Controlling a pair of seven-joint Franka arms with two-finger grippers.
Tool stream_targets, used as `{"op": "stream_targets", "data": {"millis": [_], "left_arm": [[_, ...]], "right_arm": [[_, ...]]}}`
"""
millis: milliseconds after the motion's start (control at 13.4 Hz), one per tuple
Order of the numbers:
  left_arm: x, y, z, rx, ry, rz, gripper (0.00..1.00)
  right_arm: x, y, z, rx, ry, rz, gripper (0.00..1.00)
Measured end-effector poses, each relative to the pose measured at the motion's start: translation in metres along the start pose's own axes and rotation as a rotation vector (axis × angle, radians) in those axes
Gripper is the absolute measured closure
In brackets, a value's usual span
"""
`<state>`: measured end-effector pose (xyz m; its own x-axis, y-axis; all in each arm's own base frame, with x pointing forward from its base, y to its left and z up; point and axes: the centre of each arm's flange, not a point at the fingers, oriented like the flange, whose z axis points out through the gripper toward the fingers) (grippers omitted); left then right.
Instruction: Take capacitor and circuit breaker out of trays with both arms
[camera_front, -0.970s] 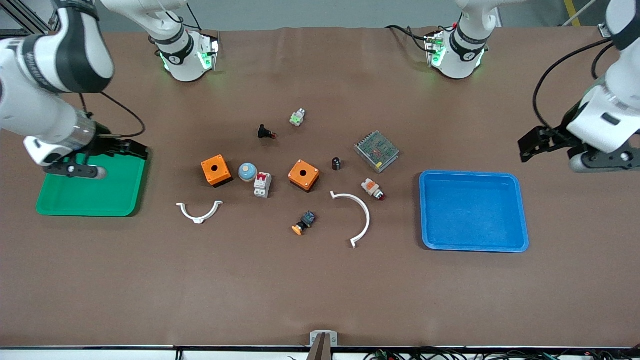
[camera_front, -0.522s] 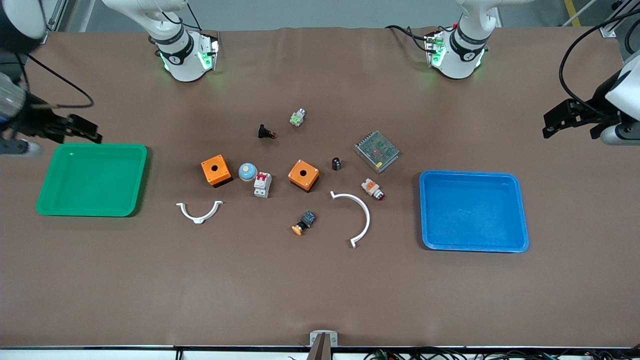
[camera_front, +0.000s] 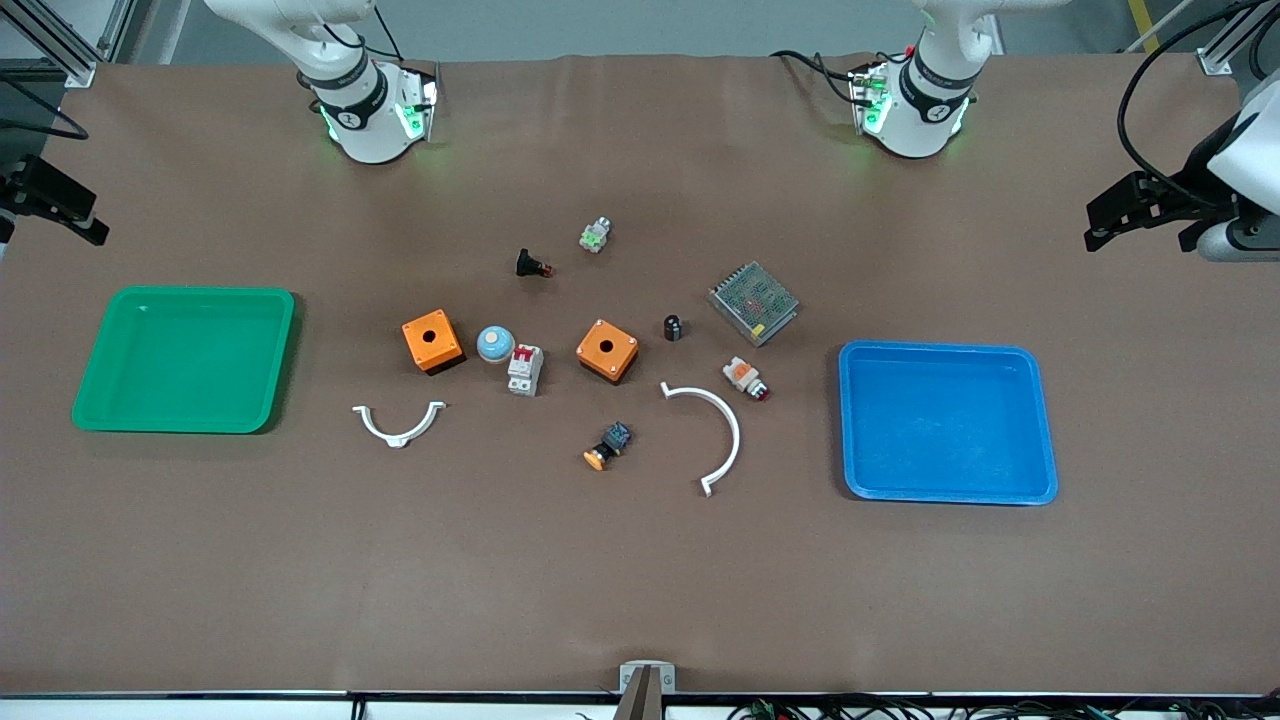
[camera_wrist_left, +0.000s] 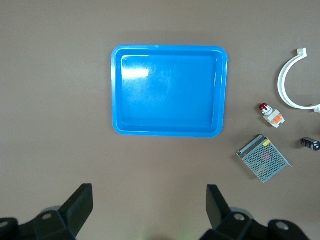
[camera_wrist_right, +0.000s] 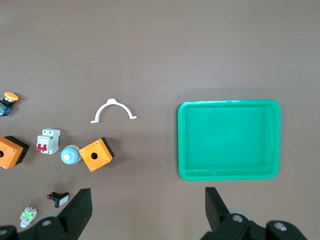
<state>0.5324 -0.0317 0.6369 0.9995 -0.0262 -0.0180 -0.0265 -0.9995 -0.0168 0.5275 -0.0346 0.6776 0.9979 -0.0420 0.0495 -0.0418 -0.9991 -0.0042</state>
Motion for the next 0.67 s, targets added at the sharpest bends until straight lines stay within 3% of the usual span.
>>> {"op": "stream_targets", "data": {"millis": [672], "left_arm": [[-0.003, 0.010, 0.000, 0.001, -0.003, 0.018, 0.00]], "right_arm": [[0.008, 0.000, 0.007, -0.001, -0.007, 0.000, 0.00]]}}
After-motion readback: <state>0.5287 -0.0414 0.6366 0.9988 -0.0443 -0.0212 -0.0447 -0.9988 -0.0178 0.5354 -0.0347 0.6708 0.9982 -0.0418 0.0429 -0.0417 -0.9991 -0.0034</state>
